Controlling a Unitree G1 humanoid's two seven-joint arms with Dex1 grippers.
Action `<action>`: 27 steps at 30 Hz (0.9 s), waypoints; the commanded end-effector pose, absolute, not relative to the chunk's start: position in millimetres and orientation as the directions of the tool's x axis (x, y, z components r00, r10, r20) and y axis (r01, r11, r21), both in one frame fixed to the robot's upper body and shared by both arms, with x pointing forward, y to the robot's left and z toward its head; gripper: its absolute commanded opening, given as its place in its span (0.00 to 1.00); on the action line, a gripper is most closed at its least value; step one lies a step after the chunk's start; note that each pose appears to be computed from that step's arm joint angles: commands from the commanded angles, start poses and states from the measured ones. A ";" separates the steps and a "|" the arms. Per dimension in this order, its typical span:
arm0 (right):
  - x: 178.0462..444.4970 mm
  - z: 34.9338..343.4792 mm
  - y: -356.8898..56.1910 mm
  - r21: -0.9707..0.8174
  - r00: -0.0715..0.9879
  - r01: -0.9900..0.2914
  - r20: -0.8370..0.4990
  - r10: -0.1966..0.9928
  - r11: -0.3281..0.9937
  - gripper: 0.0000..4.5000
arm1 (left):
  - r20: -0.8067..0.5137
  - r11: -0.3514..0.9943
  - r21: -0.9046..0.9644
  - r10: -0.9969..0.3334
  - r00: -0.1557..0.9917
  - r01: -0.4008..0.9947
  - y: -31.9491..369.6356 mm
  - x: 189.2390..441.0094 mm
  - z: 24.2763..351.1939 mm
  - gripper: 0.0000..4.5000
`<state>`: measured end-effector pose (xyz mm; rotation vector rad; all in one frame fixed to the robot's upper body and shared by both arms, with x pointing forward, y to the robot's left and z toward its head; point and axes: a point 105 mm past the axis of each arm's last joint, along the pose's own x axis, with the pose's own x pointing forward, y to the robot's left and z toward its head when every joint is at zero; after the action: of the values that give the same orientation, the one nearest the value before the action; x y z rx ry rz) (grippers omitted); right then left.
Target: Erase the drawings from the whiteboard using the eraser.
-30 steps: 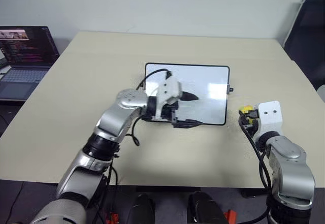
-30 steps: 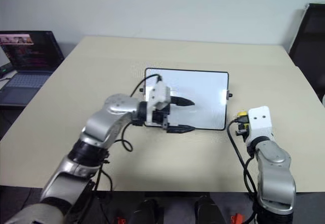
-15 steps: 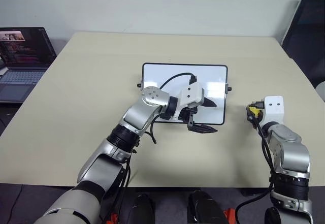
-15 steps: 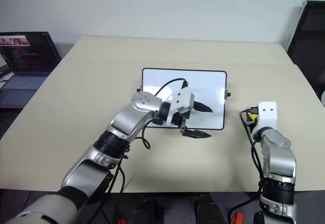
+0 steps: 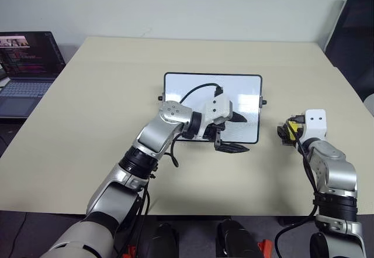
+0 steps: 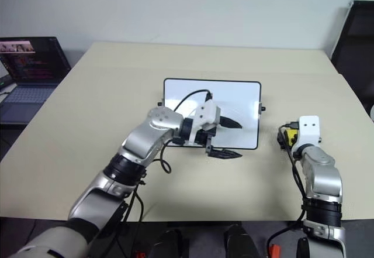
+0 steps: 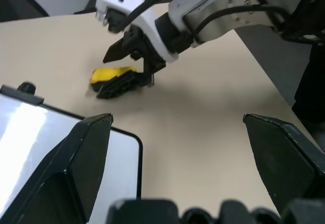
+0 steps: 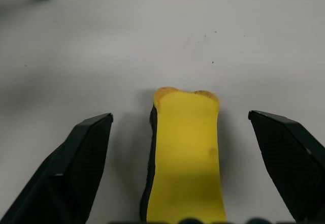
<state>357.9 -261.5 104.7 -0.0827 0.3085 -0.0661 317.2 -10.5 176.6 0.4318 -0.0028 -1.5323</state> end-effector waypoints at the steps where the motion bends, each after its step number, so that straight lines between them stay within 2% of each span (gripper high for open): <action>1: 348.7 165.9 -240.1 -0.112 0.997 -0.021 -0.071 0.013 0.994 0.99 | -0.145 0.170 0.304 -0.964 0.222 0.937 15.3 329.7 198.5 1.00; 3: 335.9 174.2 -223.2 -0.114 0.997 -0.074 -0.034 0.071 0.991 0.99 | -0.084 0.303 0.284 -0.937 0.339 0.910 35.0 336.7 202.4 1.00; 7: 307.0 168.1 -191.6 -0.077 0.987 -0.163 -0.021 0.161 0.984 0.99 | 0.048 0.585 0.136 -0.810 0.585 0.799 85.5 341.4 203.5 1.00; 11: 287.8 147.5 -192.0 -0.127 0.998 -0.056 0.018 0.059 0.990 0.99 | 0.099 0.813 0.029 -0.581 0.808 0.582 140.7 332.6 186.3 1.00; 14: 276.6 130.9 -198.8 -0.079 0.998 0.022 0.065 -0.017 0.997 0.99 | 0.116 0.919 0.008 -0.393 0.912 0.394 169.7 328.1 172.8 1.00; 16: 272.0 120.5 -205.9 -0.012 0.994 0.073 0.078 -0.072 0.997 0.99 | 0.098 0.961 0.028 -0.276 0.956 0.275 189.9 324.2 158.6 1.00; 19: 272.8 113.7 -223.1 0.019 0.981 0.158 0.115 -0.159 0.987 0.99 | 0.083 0.978 0.060 -0.203 0.976 0.198 202.2 315.5 143.4 1.00; 23: 275.6 110.1 -237.7 0.004 0.982 0.146 0.124 -0.145 0.989 0.99 | 0.088 0.982 0.066 -0.183 0.979 0.178 192.5 313.8 140.3 1.00; 27: 271.1 105.6 -230.4 -0.024 0.990 0.099 0.107 -0.096 0.995 0.99 | 0.106 0.983 0.092 -0.169 0.980 0.160 194.4 311.5 142.3 1.00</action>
<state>274.1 -234.1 95.8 -0.0216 -0.0626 -0.1186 315.4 195.2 121.7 0.0423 -0.0252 -0.1738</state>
